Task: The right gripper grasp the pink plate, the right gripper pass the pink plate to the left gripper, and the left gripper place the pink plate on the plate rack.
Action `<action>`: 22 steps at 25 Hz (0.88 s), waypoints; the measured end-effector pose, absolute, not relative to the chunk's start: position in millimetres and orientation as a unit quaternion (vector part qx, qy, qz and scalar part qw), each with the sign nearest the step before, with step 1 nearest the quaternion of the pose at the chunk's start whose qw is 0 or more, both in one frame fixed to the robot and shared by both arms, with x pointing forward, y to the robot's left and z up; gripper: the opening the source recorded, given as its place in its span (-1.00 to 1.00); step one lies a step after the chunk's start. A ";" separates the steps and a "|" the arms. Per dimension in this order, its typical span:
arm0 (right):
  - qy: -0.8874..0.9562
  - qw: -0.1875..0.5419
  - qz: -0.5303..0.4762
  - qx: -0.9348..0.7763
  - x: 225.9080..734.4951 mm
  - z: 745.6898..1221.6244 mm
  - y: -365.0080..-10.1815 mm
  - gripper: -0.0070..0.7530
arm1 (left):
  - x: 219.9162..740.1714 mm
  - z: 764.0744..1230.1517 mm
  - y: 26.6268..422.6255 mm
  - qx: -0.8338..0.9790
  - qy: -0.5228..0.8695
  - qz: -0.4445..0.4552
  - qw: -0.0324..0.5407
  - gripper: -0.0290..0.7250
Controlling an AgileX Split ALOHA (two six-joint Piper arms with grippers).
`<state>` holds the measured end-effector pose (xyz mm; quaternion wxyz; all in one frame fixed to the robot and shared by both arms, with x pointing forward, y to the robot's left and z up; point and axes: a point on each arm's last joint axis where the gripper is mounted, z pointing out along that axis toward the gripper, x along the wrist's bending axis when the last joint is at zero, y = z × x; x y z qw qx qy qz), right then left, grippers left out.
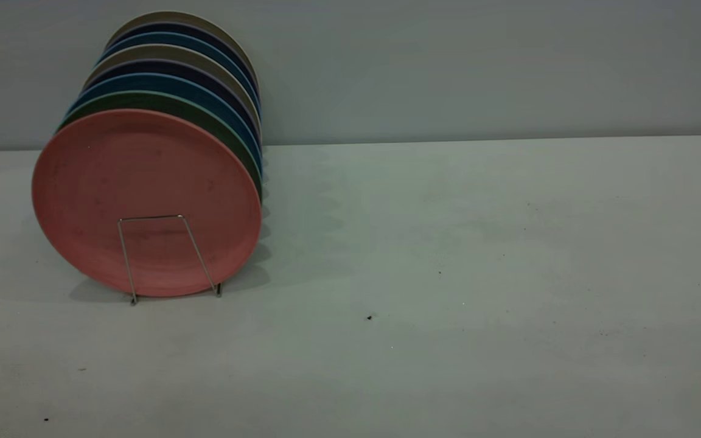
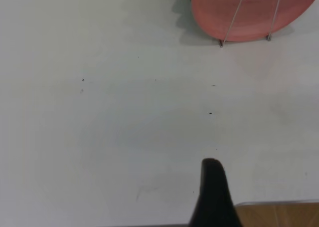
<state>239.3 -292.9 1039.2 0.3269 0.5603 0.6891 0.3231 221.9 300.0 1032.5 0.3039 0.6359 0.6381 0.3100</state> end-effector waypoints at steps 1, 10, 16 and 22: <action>0.684 0.336 0.331 0.556 235.3 1039.2 -292.9 0.42 | 221.9 1032.5 300.0 0.636 0.638 0.310 0.304 0.58; 0.679 0.346 0.340 0.551 230.8 1038.8 -292.9 0.42 | 222.0 1032.5 300.3 0.642 0.632 0.307 0.307 0.58; 0.679 0.346 0.340 0.551 230.8 1038.8 -292.9 0.42 | 222.0 1032.5 300.3 0.642 0.632 0.307 0.307 0.58; 0.679 0.346 0.340 0.551 230.8 1038.8 -292.9 0.42 | 222.0 1032.5 300.3 0.642 0.632 0.307 0.307 0.58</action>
